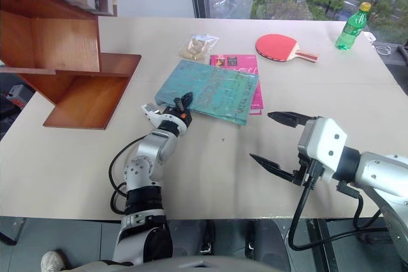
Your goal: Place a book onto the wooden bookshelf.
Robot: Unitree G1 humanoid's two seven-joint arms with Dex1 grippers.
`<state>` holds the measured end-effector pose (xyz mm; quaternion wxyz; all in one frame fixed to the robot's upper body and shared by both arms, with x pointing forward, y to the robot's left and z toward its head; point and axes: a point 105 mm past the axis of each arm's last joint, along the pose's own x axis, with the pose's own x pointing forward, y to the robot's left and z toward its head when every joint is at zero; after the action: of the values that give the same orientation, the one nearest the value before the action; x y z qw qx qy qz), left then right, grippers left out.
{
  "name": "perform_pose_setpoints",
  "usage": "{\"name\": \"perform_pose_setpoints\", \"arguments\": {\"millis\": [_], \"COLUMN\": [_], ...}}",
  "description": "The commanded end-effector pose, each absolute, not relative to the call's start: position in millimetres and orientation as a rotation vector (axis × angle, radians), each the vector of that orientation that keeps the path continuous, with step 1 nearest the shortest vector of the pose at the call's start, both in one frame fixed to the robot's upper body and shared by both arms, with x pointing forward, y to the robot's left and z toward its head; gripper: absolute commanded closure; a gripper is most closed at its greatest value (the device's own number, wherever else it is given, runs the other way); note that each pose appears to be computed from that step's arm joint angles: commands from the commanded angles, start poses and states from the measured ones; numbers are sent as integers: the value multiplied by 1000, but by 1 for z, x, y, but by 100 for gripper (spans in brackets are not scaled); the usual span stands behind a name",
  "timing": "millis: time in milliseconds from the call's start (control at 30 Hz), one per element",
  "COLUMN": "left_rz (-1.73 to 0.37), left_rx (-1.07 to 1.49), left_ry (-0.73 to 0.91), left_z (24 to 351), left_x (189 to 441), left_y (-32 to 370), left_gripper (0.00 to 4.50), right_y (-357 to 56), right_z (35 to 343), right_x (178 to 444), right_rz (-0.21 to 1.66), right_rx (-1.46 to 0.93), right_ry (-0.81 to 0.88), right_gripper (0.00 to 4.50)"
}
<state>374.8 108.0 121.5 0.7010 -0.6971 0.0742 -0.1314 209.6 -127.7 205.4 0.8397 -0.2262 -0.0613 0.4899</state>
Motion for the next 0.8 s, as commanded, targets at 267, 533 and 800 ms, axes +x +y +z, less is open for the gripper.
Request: {"name": "perform_pose_setpoints", "arguments": {"millis": [267,533,800], "left_rz": [-330,-516,-720], "left_rx": [-1606,-1170,-697], "left_ry": [129,73,-38], "left_z": [146,185,238], "left_x": [355,327,310], "left_y": [134,150,162], "left_gripper": [445,445,445], "right_y": [-121,-115,-109], "right_z": [208,205,204], "right_x": [217,226,235], "right_rz": [1040,1063,1083], "right_rx": [-478,-449,-442], "right_ry": [-207,-240,-275], "right_gripper": [1,1,1]}}
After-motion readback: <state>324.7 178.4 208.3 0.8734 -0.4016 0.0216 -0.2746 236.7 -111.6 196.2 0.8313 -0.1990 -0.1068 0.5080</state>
